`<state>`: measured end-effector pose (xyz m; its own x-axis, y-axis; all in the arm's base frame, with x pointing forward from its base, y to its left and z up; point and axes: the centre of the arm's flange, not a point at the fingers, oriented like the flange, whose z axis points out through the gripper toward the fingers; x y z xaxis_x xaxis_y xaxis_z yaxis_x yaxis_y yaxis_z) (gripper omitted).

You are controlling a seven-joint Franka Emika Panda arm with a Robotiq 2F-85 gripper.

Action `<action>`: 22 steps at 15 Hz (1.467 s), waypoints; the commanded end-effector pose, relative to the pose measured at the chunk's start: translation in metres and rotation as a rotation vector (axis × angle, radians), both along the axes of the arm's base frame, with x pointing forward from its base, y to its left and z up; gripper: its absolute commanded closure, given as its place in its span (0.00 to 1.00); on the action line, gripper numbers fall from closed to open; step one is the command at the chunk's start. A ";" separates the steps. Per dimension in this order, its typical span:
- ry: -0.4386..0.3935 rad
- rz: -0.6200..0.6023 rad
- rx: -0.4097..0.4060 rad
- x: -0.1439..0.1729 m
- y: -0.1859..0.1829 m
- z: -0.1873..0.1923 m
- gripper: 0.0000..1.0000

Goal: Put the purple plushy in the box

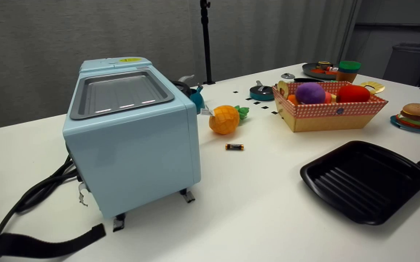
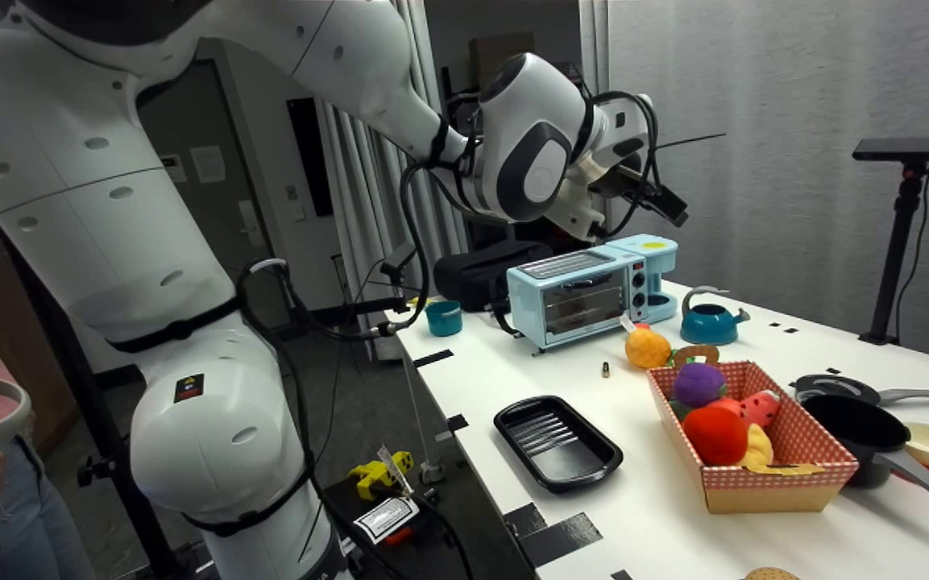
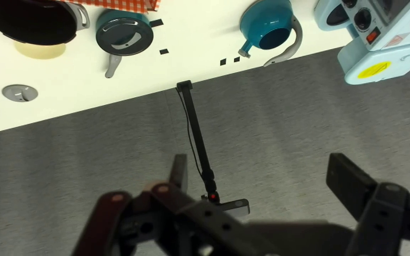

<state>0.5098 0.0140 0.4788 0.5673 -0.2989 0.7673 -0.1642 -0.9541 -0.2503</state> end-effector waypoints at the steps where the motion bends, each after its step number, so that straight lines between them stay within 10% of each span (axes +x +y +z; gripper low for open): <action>1: -0.027 0.018 -0.015 -0.015 0.020 0.011 0.00; 22: -0.020 0.042 -0.012 -0.008 0.022 0.010 0.00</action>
<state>0.5015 0.0364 0.4888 0.5638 -0.2658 0.7819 -0.1186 -0.9630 -0.2419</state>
